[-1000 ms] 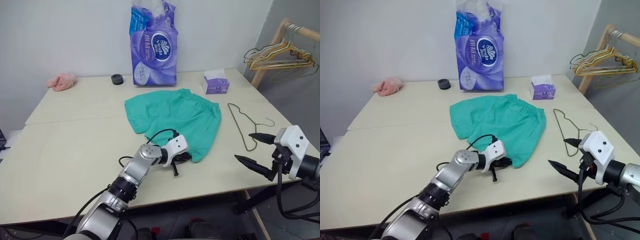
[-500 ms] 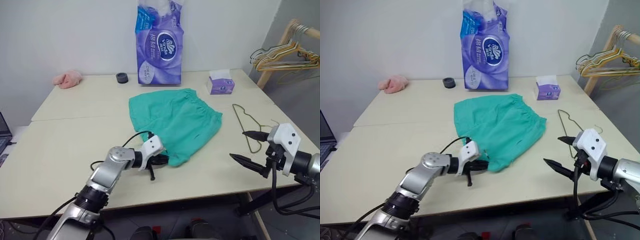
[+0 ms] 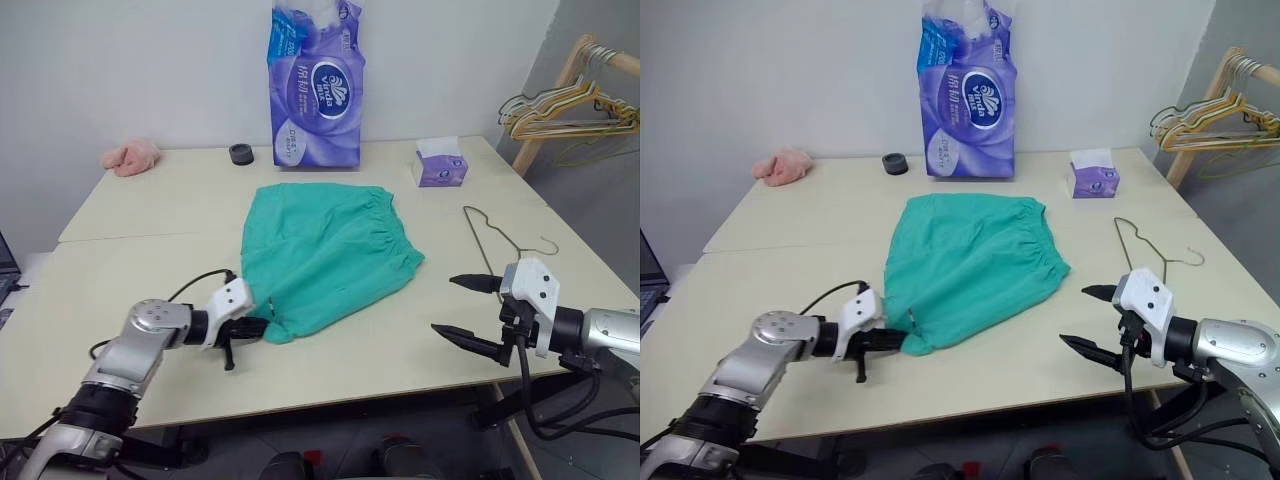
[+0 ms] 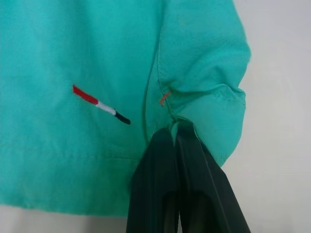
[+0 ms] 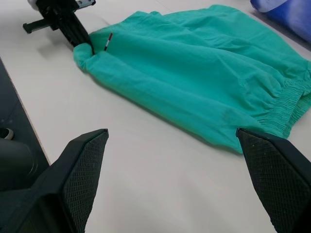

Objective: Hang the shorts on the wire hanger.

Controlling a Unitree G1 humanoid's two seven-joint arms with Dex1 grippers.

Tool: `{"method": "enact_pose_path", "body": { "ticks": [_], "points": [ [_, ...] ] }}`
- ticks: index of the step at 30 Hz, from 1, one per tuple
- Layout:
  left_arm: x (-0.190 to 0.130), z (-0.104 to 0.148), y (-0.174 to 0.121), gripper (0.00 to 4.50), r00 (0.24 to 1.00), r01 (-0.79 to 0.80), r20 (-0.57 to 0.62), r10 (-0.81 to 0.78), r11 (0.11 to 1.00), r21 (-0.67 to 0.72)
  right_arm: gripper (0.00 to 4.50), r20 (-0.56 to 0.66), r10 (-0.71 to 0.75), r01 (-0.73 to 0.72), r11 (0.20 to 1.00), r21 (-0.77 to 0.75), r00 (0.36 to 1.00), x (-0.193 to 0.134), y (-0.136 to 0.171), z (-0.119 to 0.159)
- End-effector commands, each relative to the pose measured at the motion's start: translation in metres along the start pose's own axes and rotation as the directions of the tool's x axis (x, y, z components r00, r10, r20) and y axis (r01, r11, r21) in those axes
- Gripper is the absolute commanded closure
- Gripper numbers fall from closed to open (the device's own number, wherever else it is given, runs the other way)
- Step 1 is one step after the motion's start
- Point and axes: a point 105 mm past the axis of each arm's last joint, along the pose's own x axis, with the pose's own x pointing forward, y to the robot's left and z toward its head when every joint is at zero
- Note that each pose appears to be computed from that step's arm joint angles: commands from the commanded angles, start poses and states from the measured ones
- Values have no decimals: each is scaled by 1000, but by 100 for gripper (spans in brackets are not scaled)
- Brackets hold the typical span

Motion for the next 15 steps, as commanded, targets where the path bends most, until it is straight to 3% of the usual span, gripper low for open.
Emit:
{"method": "enact_pose_path", "body": {
  "ticks": [1, 4, 8, 11, 15],
  "points": [
    [-21, -31, 24, 449, 988, -113, -108, 112, 994, -8, 0, 25, 12, -11, 998, -57, 1000, 1, 0, 9],
    [-26, -35, 33, 449, 983, -155, -103, 154, 988, 0, 0, 30, 26, -24, 998, -63, 999, 4, 1, 10],
    [-15, -23, 34, 449, 985, -172, -16, 172, 985, -30, 0, 52, 30, -26, 997, -78, 998, 13, 1, 13],
    [-11, -20, 24, 387, 991, -130, 25, 132, 988, -90, 0, 66, 19, -13, 996, -91, 998, 18, -1, 14],
    [-14, -19, 19, 272, 986, -142, 61, 152, 979, -147, 0, 71, 15, -8, 996, -89, 997, 21, -1, 14]
  ]
}}
